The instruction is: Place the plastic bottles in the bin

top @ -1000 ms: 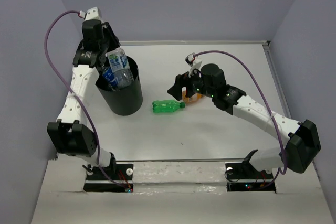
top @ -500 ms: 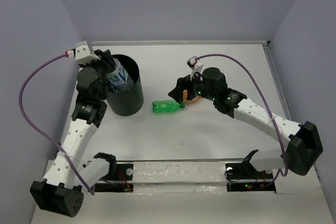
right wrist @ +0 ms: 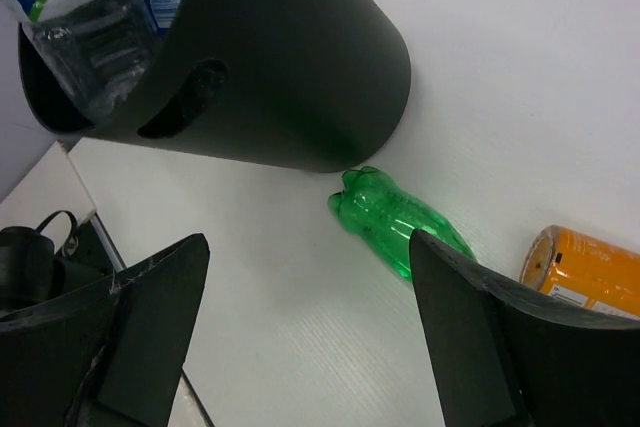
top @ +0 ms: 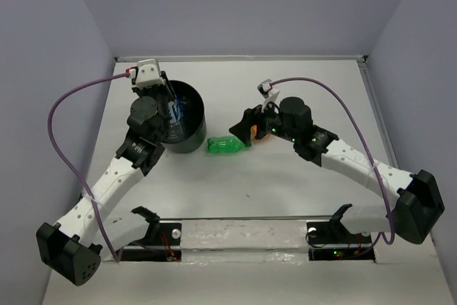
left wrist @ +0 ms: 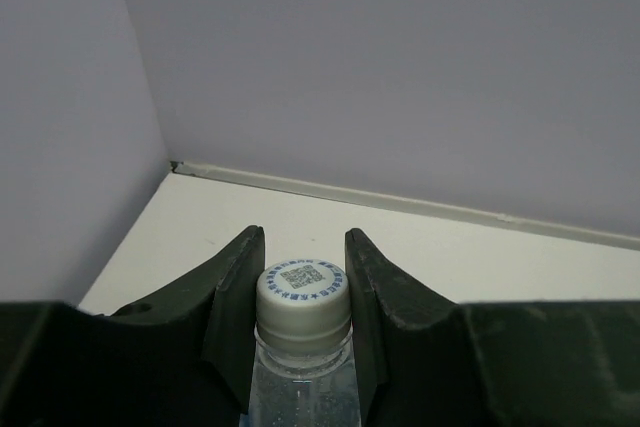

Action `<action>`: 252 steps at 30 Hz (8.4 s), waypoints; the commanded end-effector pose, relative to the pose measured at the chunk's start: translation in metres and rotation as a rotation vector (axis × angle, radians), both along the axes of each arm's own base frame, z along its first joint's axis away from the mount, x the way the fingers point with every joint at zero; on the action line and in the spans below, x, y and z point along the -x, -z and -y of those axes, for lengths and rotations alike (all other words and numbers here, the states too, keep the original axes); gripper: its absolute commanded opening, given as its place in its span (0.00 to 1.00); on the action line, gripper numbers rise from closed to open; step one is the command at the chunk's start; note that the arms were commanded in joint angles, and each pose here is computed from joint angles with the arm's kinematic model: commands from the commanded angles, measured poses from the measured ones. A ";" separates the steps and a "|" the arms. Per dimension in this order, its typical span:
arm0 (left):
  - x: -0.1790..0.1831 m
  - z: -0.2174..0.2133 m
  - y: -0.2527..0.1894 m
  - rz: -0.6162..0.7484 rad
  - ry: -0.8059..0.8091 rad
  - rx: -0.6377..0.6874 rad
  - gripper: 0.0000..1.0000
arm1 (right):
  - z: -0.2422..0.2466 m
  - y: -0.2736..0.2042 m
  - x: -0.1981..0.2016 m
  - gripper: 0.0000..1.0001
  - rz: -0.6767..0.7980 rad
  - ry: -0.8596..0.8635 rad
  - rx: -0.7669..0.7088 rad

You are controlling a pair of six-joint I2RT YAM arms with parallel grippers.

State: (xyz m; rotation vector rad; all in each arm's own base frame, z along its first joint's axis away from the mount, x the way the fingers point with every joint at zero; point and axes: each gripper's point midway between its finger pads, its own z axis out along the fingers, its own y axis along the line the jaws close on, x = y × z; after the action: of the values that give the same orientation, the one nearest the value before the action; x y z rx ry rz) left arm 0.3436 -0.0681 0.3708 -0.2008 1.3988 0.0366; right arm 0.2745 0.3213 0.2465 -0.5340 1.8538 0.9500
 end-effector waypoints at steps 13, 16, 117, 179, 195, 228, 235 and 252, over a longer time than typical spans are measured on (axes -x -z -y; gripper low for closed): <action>-0.023 -0.031 -0.055 0.041 -0.215 -0.069 0.00 | -0.008 -0.058 -0.009 0.86 0.138 0.020 -0.093; -0.016 -0.041 -0.081 0.087 -0.245 -0.051 0.00 | -0.010 -0.060 -0.012 0.86 0.144 0.017 -0.091; 0.126 -0.065 0.015 0.097 0.071 0.373 0.99 | -0.106 -0.155 0.030 0.48 0.438 -0.364 -0.160; 0.146 -0.071 0.009 0.162 0.081 0.381 0.99 | 0.134 0.095 -0.081 1.00 -0.305 0.868 -0.110; 0.147 -0.065 0.008 0.162 0.115 0.373 0.99 | 0.095 0.150 -0.123 1.00 -0.549 0.935 -0.275; 0.148 -0.067 0.008 0.164 0.104 0.368 0.99 | -0.088 -0.152 -0.072 0.52 0.427 0.275 -0.163; 0.149 -0.069 0.007 0.168 0.100 0.368 0.99 | -0.174 -0.161 -0.057 0.55 0.394 0.121 -0.209; 0.151 -0.069 0.005 0.180 0.103 0.371 0.99 | -0.175 -0.113 -0.065 0.79 0.216 0.339 -0.256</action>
State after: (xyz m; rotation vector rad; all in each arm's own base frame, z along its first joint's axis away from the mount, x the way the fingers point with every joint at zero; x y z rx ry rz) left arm 0.1968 -0.0005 0.3546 -0.4339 1.2753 -0.3104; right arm 0.3444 0.5095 0.3223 -0.3029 1.6064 0.7912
